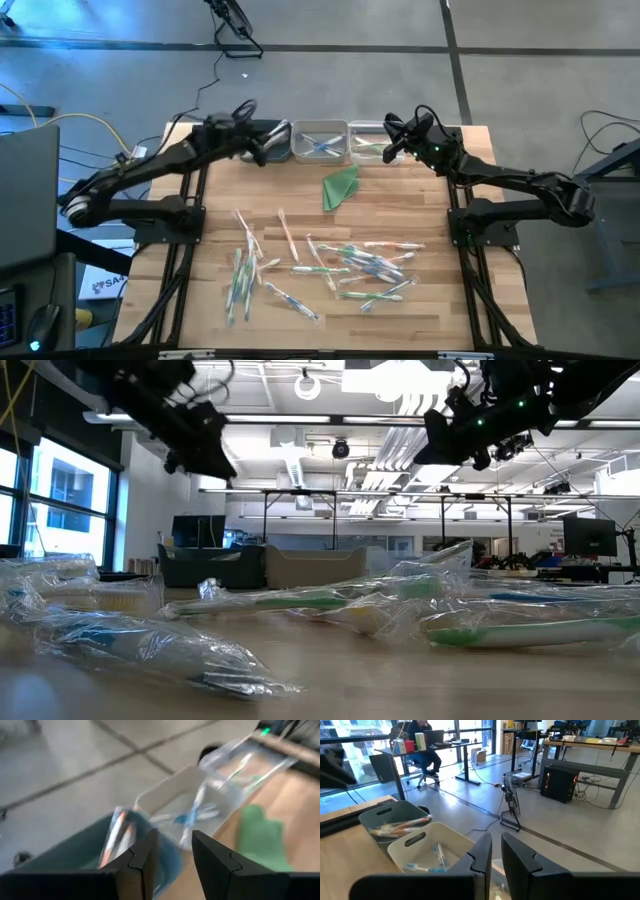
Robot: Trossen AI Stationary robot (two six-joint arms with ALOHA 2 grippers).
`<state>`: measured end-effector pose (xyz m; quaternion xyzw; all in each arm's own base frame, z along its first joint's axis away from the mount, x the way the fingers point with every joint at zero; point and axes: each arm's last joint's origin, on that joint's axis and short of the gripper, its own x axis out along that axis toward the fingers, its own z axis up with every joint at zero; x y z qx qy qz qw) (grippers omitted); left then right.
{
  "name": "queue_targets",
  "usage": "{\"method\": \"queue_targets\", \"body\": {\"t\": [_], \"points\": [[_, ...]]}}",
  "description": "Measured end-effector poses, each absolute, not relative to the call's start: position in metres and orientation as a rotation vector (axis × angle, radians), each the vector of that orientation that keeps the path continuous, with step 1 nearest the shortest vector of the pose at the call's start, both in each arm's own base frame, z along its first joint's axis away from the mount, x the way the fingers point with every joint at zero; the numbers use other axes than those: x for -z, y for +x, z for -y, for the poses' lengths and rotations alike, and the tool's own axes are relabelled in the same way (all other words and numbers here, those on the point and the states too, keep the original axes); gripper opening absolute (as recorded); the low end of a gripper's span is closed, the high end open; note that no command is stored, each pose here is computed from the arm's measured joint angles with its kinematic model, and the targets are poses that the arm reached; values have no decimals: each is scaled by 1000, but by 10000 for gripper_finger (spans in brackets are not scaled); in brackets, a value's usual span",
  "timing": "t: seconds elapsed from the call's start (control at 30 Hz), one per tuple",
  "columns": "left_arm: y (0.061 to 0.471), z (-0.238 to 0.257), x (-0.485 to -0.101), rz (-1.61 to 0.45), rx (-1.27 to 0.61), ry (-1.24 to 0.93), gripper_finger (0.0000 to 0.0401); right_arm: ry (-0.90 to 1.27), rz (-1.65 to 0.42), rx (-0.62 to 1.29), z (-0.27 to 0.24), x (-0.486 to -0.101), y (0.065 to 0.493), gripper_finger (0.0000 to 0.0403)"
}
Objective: Pick & Place Toothbrushes
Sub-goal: Put the orange toothbrush into the dark blue bin
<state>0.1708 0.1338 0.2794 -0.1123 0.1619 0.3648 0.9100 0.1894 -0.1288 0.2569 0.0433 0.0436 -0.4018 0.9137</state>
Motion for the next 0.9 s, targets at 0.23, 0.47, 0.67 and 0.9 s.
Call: {"method": "queue_targets", "body": {"t": [0.23,0.47,0.67,0.9], "points": [[153,-103,-293,-278,-675,-224,117,83,-52,826,129,-260,190,34],[146,-96,-299,-245,-651,-261,117,73,17,824,129,-267,190,34],[147,-96,-298,-247,-650,-261,117,73,21,819,129,-267,190,34],[147,-96,-298,-251,-651,-262,117,68,49,735,126,-270,193,34]]}}
